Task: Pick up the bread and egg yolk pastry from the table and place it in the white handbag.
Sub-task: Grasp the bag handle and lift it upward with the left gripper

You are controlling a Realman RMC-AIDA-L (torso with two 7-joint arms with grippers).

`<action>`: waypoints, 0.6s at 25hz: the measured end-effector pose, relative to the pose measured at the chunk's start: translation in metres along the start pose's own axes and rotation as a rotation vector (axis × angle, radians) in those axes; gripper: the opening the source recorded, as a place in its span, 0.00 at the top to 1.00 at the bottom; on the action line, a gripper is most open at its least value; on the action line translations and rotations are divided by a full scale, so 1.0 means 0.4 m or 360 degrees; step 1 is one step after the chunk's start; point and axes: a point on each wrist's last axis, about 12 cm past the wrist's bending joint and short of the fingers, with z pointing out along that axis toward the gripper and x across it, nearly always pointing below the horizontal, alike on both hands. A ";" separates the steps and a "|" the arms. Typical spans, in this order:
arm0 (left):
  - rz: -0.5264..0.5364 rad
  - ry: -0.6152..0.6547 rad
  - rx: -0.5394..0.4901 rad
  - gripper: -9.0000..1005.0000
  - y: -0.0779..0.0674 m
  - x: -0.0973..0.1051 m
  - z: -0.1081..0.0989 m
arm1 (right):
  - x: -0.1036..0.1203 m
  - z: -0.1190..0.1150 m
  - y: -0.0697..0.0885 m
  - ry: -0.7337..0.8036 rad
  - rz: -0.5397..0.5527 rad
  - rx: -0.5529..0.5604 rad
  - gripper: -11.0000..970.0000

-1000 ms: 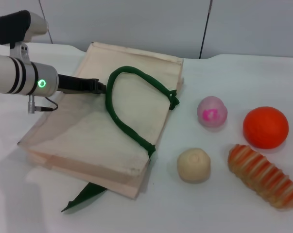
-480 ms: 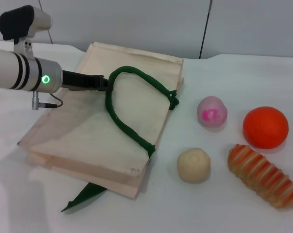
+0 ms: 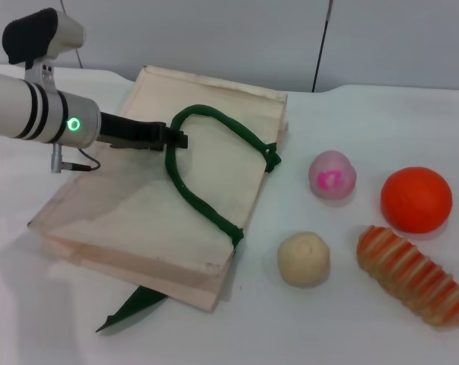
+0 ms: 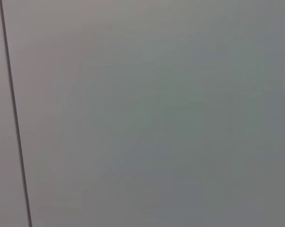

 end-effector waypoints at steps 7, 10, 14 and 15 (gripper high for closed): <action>0.0060 0.0027 -0.0028 0.44 -0.014 -0.017 0.007 | -0.003 0.005 0.003 -0.0006 0.0000 -0.0007 0.09; 0.0101 0.0060 -0.0042 0.44 -0.024 -0.023 0.013 | -0.004 0.010 0.008 -0.0009 0.0001 -0.0016 0.09; 0.0136 0.0091 -0.0071 0.44 -0.034 -0.029 0.022 | -0.007 0.017 0.014 -0.0015 0.0000 -0.0031 0.09; 0.0137 0.0095 -0.0076 0.45 -0.035 -0.030 0.024 | -0.007 0.018 0.016 -0.0015 -0.0001 -0.0037 0.09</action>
